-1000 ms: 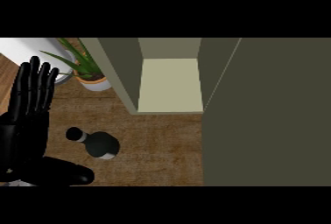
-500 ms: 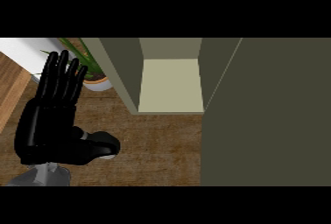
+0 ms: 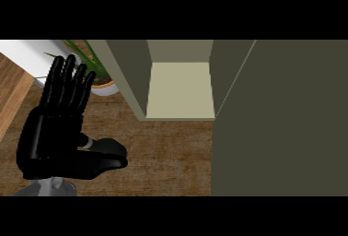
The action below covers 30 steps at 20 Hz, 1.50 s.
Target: Pick up the wine, place it into the cabinet and close the cabinet
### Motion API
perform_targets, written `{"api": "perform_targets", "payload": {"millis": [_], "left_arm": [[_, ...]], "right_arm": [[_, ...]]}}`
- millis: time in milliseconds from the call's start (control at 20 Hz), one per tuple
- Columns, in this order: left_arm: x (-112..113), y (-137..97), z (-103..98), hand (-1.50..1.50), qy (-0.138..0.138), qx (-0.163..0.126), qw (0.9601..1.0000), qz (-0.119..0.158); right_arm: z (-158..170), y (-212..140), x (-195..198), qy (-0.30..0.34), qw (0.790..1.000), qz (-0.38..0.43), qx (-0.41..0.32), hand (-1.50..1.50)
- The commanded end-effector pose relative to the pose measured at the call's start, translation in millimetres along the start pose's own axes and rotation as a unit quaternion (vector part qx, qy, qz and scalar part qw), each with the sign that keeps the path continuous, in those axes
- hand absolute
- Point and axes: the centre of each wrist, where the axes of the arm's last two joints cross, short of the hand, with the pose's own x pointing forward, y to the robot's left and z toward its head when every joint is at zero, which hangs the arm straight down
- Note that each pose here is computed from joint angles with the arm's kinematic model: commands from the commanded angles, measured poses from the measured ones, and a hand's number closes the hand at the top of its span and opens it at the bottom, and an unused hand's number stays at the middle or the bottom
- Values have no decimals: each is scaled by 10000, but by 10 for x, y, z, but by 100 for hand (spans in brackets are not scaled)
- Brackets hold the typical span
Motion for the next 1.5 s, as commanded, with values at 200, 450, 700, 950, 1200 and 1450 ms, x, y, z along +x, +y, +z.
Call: {"api": "perform_targets", "payload": {"millis": [200, 450, 700, 950, 1200, 1450], "left_arm": [[88, 6, 61, -150, 44, 41, 10000, -65], [199, -75, 80, -150, 95, 149, 9998, -126], [97, -69, 168, -150, 168, 231, 9993, -258], [-77, 85, 395, -150, 134, 447, 9980, -436], [-110, 362, 520, -150, 306, 707, 9954, -567], [11, 511, 632, -150, 443, 736, 9947, -574]], "right_arm": [[17, -111, 64, 11, 10000, 38, 16, -150], [140, -13, -21, -1, 10000, -58, 57, -150], [-12, -5, 124, -54, 10000, 15, -12, -150], [-84, -109, 146, 16, 10000, -28, -40, -150], [-62, -72, 103, 42, 9999, 113, 33, -150], [-275, -41, 168, -50, 9999, 76, -44, -150]]}}
